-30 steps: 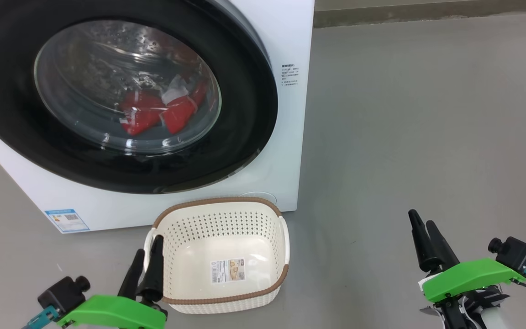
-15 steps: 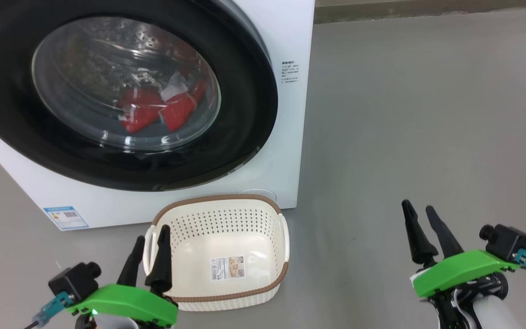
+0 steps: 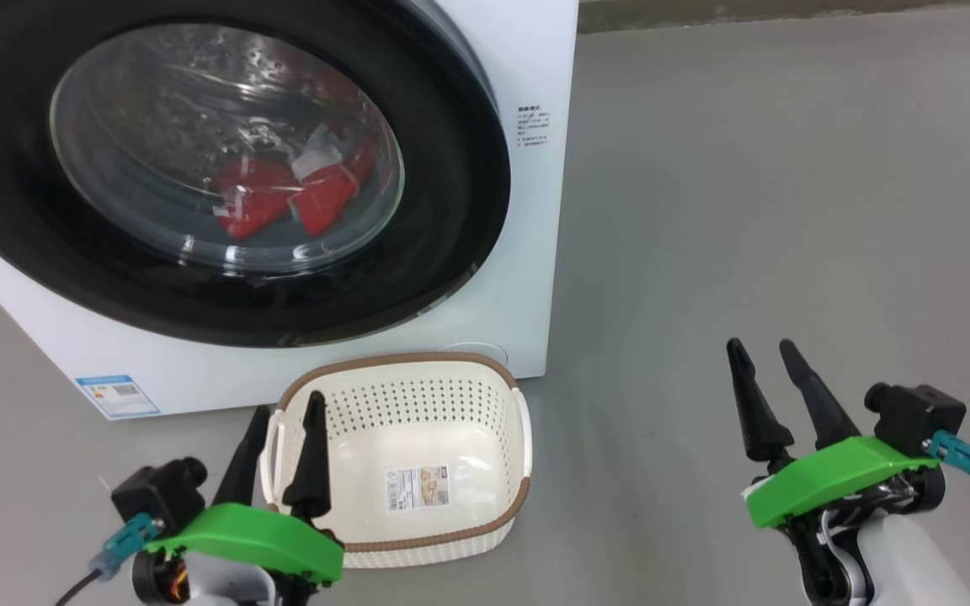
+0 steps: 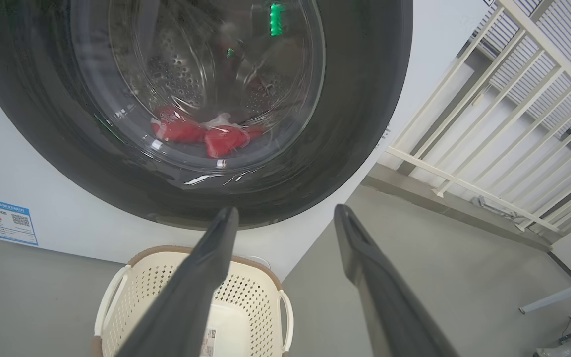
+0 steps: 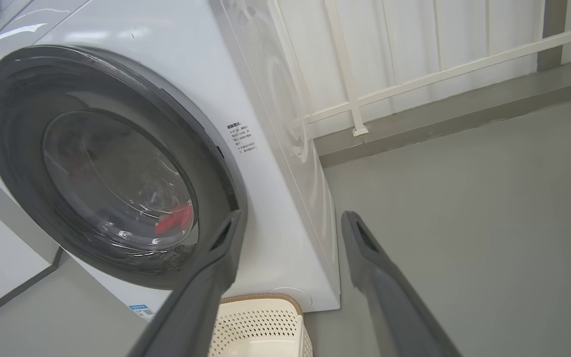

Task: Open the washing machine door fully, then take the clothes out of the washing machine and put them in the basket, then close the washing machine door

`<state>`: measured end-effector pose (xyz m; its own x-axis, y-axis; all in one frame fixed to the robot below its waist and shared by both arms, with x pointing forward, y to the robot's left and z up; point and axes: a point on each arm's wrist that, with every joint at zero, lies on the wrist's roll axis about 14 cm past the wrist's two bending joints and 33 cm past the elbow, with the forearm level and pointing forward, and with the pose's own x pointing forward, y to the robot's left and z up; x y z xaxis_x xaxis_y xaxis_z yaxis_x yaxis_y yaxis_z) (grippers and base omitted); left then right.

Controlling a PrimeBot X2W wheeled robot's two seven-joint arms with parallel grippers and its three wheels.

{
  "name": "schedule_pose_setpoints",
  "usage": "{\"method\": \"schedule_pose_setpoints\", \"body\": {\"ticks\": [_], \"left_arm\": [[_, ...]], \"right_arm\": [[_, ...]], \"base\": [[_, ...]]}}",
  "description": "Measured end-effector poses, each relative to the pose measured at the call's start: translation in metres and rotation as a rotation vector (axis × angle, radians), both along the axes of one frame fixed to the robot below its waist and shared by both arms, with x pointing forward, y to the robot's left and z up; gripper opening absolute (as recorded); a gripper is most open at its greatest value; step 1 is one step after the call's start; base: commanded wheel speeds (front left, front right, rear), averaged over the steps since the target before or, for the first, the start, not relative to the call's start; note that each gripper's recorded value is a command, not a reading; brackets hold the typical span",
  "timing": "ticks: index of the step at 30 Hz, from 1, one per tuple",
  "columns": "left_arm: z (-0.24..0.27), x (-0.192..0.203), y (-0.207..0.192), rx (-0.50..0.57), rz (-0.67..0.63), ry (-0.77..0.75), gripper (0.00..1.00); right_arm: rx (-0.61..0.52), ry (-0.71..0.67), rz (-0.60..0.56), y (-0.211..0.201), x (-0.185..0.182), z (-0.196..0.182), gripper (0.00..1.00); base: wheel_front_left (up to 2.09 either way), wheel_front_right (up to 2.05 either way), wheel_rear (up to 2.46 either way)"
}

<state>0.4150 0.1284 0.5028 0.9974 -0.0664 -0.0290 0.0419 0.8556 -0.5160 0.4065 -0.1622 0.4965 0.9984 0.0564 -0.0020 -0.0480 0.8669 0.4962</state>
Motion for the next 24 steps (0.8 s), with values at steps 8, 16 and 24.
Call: {"method": "schedule_pose_setpoints", "body": {"ticks": [8, 16, 24], "left_arm": [[0.01, 0.007, -0.007, 0.09, -0.017, -0.052, 1.0], [0.02, 0.009, -0.011, 0.176, -0.025, -0.104, 1.0], [0.031, 0.015, -0.016, 0.259, -0.028, -0.156, 1.0]], "right_arm": [[-0.09, -0.037, 0.013, 0.002, 0.006, 0.008, 1.0], [-0.188, -0.073, 0.027, 0.005, 0.01, 0.015, 1.0], [-0.278, -0.103, 0.05, 0.011, 0.016, 0.021, 1.0]], "base": [[0.0, 0.0, 0.0], [0.0, 0.0, 0.0], [0.0, 0.0, 0.0]]}}
